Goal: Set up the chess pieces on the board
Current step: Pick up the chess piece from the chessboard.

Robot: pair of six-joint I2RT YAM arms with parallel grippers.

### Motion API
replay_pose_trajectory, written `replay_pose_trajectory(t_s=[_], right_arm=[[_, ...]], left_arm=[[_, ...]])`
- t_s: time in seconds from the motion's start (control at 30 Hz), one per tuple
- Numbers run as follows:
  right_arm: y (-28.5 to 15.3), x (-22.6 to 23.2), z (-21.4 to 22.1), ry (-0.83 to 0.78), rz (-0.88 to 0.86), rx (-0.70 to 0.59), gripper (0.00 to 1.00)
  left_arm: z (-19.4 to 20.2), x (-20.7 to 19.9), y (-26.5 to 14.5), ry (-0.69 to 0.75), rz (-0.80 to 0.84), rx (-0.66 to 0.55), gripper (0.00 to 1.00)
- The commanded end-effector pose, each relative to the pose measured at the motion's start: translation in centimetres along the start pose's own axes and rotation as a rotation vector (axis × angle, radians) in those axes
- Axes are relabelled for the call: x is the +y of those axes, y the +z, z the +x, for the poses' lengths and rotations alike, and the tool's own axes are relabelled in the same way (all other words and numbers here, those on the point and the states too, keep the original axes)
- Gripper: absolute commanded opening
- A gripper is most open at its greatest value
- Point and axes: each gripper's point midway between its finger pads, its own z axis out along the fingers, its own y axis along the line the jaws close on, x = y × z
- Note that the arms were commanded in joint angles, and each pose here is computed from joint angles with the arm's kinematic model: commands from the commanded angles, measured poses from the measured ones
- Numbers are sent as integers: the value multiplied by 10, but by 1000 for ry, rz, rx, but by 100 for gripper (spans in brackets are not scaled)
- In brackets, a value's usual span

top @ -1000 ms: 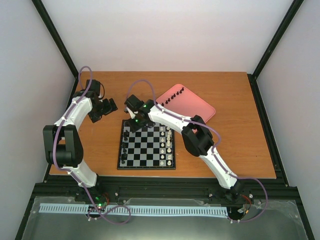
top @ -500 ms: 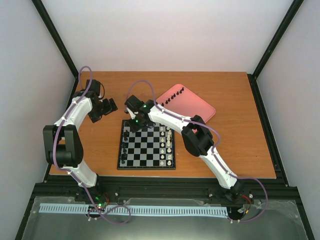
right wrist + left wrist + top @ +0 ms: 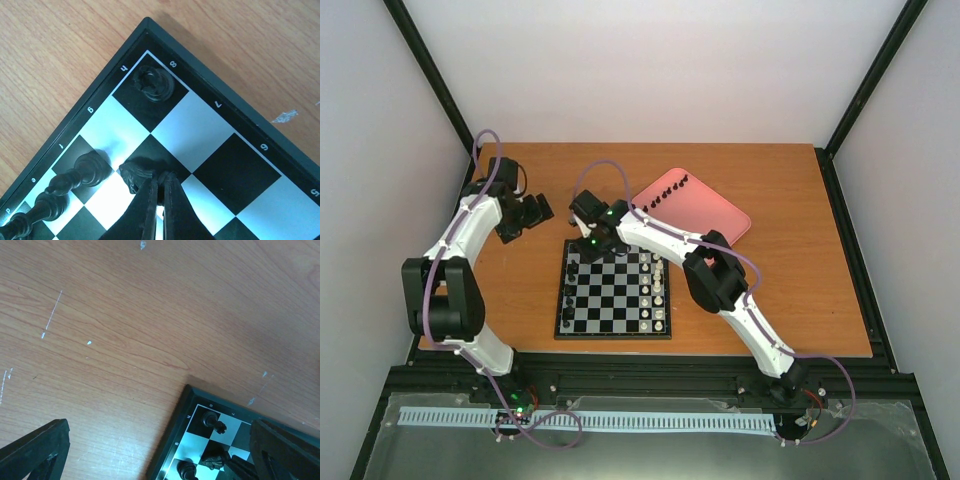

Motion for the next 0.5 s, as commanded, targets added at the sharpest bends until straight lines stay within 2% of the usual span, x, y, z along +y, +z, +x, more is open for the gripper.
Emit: replay_pose_trajectory(t_s=[0.0, 0.2, 0.47], right_arm=[[-19, -13, -8, 21, 46, -19, 3], [-70, -19, -33, 43, 53, -110, 3], [-123, -24, -58, 68, 47, -227, 3]], left_arm=[[-9, -8, -26, 34, 25, -60, 100], [-15, -19, -56, 46, 83, -115, 100], [-8, -58, -88, 12, 297, -73, 100]])
